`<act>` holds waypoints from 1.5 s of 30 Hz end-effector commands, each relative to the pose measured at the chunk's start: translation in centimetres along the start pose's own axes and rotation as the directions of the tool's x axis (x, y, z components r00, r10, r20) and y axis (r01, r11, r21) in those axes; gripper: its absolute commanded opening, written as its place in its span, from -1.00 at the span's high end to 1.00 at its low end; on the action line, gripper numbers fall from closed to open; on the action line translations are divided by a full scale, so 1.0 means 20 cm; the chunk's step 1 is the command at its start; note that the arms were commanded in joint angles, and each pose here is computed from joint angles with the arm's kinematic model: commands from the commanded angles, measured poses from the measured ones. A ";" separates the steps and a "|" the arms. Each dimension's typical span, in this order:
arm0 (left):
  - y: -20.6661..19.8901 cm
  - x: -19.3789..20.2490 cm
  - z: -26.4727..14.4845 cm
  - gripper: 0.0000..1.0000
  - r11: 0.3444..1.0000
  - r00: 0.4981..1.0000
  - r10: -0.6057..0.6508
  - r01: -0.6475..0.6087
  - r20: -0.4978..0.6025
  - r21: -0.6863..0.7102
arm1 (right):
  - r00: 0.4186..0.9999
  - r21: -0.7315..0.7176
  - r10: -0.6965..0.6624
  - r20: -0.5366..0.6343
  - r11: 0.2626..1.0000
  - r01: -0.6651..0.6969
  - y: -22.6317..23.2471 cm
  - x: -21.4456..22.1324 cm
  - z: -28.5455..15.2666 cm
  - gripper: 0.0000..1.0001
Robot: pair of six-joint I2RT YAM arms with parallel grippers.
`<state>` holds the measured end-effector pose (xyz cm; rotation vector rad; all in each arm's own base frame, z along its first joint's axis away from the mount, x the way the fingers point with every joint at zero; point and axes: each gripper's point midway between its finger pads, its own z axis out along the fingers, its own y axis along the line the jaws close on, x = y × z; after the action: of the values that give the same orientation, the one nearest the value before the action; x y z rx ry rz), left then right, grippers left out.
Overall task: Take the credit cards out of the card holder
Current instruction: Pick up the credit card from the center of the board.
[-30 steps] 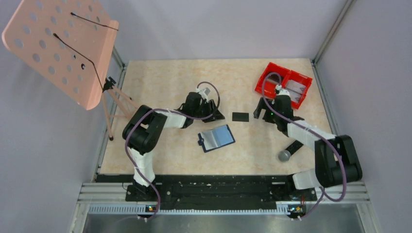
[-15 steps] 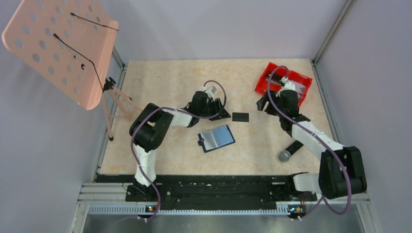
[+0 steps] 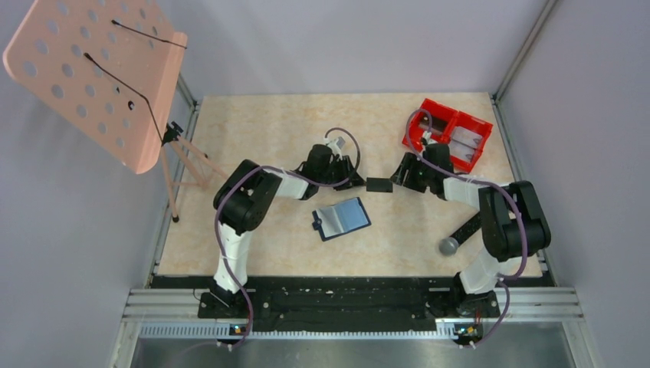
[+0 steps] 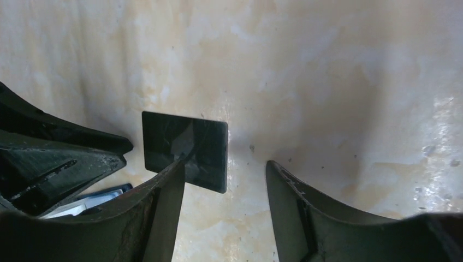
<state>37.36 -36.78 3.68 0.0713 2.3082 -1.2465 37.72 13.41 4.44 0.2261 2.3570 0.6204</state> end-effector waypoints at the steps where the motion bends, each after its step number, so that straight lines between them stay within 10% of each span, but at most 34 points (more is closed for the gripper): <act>1: 0.02 0.00 0.04 0.37 1.000 1.000 0.011 -0.011 -0.001 -0.005 | 1.000 -0.085 0.022 0.008 0.996 -0.022 0.09 -0.08 0.07 -0.08; 20: 0.02 0.10 0.08 0.84 0.999 0.998 -0.032 0.034 -0.049 0.028 | 0.982 -0.104 0.119 -0.147 0.985 -0.135 0.10 0.13 0.15 -0.02; 45: 0.01 0.17 0.01 0.89 0.997 0.997 -0.052 0.055 -0.062 0.047 | 0.976 -0.493 0.091 -0.197 0.851 -0.179 0.42 0.15 0.01 0.11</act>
<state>35.40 -37.73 2.90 0.0609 2.3157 -1.3843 38.12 18.76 4.52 0.2287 2.2730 1.1206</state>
